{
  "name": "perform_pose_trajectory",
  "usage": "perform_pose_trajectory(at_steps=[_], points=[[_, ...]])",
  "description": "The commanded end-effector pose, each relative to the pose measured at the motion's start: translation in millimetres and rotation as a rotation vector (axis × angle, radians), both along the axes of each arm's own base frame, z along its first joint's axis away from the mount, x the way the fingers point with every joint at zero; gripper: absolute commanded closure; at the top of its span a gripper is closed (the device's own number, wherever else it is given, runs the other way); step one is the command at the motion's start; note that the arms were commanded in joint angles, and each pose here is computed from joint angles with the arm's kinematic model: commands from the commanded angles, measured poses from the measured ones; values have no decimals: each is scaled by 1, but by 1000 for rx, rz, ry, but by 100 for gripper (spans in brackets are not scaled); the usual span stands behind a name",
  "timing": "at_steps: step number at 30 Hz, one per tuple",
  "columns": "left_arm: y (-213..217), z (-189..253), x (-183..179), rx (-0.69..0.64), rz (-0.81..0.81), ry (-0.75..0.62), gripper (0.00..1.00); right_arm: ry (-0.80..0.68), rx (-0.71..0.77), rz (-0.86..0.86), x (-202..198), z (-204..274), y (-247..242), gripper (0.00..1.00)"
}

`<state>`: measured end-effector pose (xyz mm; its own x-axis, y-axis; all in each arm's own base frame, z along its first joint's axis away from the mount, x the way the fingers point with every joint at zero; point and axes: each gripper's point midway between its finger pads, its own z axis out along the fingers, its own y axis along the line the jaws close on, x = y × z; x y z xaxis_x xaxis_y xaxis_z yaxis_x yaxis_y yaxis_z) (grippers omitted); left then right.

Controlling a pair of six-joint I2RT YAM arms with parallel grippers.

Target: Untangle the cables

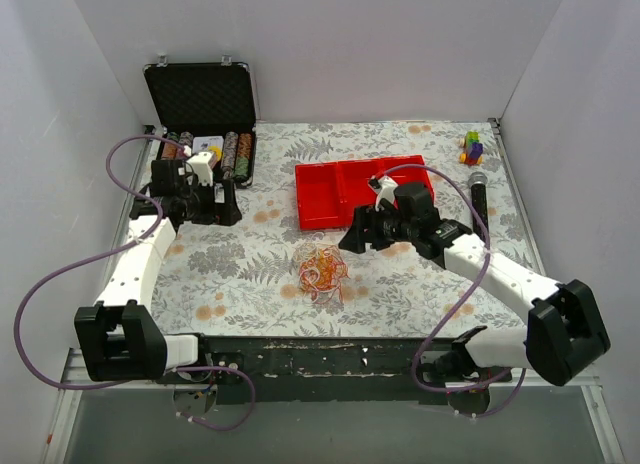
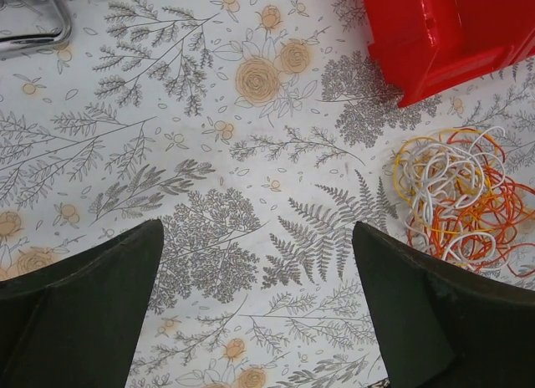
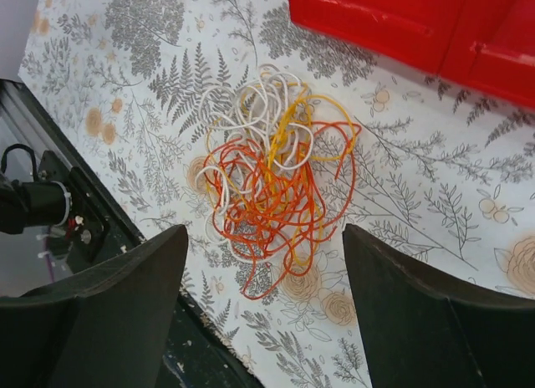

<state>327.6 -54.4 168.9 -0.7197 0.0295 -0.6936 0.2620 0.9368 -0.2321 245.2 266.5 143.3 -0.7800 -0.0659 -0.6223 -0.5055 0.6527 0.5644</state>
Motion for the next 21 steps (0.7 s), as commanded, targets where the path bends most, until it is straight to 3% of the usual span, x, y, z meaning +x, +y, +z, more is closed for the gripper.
perform_pose_trajectory(at_steps=[1, 4, 9, 21], points=[[-22, -4, -1, 11, -93, -29, 2, -252, -25, -27, 12, 43, 7, 16], [-32, -14, -3, 15, -119, -9, 2, -322, -92, -43, 16, 40, 14, 20], [-40, -24, -5, -22, -136, 16, 2, -310, -112, -7, 24, 24, 41, 41], [-44, -34, -10, -54, -146, 75, 2, -352, -268, 128, 33, -10, 121, 46]])
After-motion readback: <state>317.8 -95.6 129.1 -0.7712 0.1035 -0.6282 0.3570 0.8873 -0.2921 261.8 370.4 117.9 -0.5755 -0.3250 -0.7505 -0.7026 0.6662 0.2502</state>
